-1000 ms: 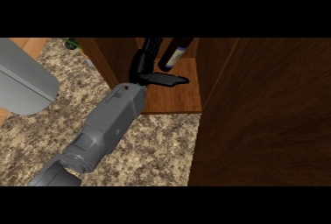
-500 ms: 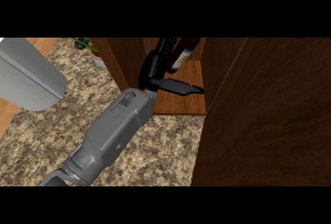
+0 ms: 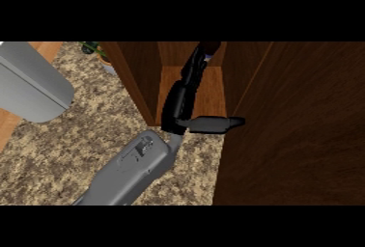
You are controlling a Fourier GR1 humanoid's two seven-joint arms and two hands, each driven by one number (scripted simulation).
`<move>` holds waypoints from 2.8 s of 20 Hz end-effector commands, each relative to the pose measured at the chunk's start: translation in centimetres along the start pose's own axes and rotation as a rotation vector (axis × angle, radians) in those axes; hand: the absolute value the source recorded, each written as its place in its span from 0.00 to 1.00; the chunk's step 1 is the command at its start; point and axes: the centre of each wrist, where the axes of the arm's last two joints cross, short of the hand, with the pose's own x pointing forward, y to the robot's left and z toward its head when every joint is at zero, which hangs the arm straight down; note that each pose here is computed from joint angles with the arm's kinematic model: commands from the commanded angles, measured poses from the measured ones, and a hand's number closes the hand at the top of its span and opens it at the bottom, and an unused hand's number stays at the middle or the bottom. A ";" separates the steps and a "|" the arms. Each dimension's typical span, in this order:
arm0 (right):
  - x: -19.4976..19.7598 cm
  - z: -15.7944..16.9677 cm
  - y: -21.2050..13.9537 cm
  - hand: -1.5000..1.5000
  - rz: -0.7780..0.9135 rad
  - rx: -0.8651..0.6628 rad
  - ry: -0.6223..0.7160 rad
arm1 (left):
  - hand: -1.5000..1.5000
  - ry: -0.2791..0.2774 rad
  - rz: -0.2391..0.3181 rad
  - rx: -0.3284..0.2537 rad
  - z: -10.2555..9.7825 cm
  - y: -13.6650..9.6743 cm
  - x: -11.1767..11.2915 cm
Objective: Pick up the wine, place it into the cabinet and close the cabinet
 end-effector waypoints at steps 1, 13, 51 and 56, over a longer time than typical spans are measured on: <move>0.4 0.9 0.4 0.00 -0.007 0.004 -0.025 | 0.00 -0.020 0.064 0.012 4.3 -3.9 2.0; 1.2 1.4 1.0 0.00 0.009 0.016 -0.020 | 1.00 -0.013 0.180 0.110 12.6 -3.7 5.0; -2.3 -7.5 19.3 1.00 0.052 0.431 0.026 | 1.00 -0.050 0.173 -0.074 24.2 21.6 15.8; -3.6 -12.7 20.7 1.00 0.108 0.336 0.046 | 1.00 -0.040 0.180 -0.083 24.3 22.6 17.0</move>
